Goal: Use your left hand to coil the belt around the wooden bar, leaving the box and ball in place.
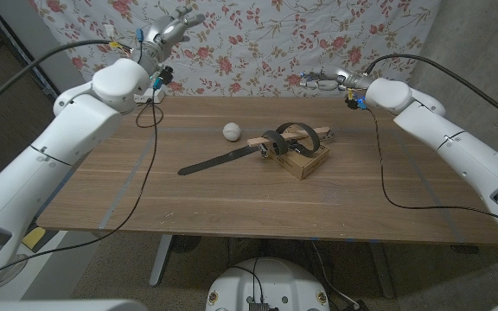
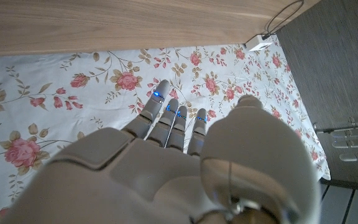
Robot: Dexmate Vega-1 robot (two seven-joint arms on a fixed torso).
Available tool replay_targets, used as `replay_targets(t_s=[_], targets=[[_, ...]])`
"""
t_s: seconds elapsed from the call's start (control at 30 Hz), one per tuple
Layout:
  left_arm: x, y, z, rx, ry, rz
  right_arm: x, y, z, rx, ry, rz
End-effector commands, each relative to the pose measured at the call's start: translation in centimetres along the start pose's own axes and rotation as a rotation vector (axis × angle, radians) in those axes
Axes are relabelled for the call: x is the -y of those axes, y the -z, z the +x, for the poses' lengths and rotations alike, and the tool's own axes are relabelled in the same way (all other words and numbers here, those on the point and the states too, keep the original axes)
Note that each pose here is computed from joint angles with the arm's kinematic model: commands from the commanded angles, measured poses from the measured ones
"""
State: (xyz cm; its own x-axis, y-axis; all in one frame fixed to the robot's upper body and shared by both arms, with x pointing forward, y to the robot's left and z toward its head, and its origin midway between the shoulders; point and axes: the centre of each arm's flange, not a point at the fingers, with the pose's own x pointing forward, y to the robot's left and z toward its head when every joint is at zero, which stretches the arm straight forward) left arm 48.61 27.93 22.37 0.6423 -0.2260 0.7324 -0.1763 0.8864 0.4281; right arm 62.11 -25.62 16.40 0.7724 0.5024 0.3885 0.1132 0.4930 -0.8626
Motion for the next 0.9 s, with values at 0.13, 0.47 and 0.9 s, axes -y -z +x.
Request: replay_targets(t_s=[0.13, 0.47, 0.9], targets=[[-0.7, 2.7, 0.5, -0.009, 0.031, -0.050, 0.1, 0.1, -0.8, 0.123, 0.136, 0.216], [-0.7, 3.6, 1.0, 0.004, 0.065, -0.074, 0.0, 1.3, -1.3, 0.210, 0.263, 0.381], [-0.3, 4.8, 2.0, 0.030, 0.130, -0.128, -0.2, 3.5, -2.4, 0.254, 0.434, 0.570]])
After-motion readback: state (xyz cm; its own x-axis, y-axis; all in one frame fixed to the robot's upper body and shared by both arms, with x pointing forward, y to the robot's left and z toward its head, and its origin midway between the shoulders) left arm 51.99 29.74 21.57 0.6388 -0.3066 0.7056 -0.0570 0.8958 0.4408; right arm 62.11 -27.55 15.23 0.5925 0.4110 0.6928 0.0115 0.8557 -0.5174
